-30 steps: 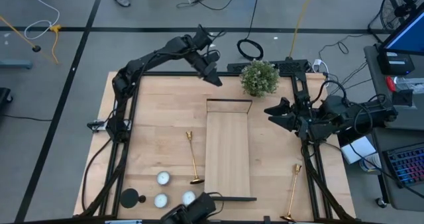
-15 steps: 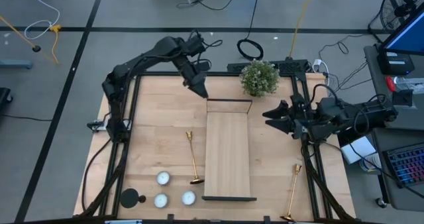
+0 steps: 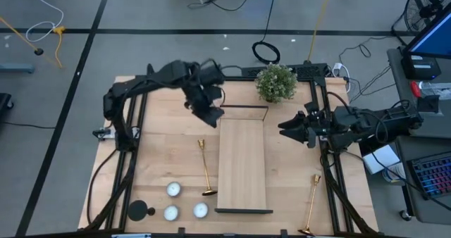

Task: Pick & Place candle stick holders
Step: Adjust the shelf

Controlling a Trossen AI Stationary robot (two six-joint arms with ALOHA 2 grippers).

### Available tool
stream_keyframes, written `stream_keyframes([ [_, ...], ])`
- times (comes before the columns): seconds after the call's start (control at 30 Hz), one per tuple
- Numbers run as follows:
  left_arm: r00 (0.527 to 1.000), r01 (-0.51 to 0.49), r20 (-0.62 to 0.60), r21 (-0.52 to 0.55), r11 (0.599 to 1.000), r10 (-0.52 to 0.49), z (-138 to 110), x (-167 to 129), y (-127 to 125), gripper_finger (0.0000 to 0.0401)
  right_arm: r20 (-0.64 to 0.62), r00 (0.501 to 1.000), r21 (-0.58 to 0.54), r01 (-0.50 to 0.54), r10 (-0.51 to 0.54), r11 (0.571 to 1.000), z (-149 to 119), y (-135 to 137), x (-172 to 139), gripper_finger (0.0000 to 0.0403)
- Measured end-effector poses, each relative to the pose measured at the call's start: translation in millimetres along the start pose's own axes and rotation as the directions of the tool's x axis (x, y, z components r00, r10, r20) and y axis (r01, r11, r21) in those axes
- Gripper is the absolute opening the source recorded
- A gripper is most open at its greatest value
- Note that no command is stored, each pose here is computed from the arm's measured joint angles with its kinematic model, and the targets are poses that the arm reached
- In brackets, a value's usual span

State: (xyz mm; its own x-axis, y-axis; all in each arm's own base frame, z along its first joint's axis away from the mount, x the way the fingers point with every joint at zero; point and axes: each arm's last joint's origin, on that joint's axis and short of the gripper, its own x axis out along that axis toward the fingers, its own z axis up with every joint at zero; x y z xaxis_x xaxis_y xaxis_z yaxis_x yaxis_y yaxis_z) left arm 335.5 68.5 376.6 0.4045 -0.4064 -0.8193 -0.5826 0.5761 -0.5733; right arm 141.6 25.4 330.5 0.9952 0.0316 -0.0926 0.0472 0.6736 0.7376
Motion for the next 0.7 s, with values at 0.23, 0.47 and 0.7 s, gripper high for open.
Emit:
stream_keyframes([
  [0.23, 0.994, -0.097, 0.045, -0.040, 0.995, 0.098, -30.9, 27.0, -36.2, 0.0177, -0.023, 0.999, 0.017, 0.023, -0.022, 1.000, -2.2, -2.2, 0.2, 0.0242],
  [0.47, 0.984, -0.165, 0.063, -0.052, 0.985, 0.168, -70.3, 48.5, -65.7, 0.0176, -0.107, 0.990, 0.124, 0.107, -0.094, 0.987, -11.6, -8.3, 2.2, 0.0242],
  [0.7, 0.971, -0.219, 0.094, -0.019, 0.976, 0.219, -127.5, 70.2, -95.6, 0.0131, -0.250, 0.948, 0.307, 0.269, -0.196, 0.913, -45.2, -29.9, 13.7, 0.0242],
])
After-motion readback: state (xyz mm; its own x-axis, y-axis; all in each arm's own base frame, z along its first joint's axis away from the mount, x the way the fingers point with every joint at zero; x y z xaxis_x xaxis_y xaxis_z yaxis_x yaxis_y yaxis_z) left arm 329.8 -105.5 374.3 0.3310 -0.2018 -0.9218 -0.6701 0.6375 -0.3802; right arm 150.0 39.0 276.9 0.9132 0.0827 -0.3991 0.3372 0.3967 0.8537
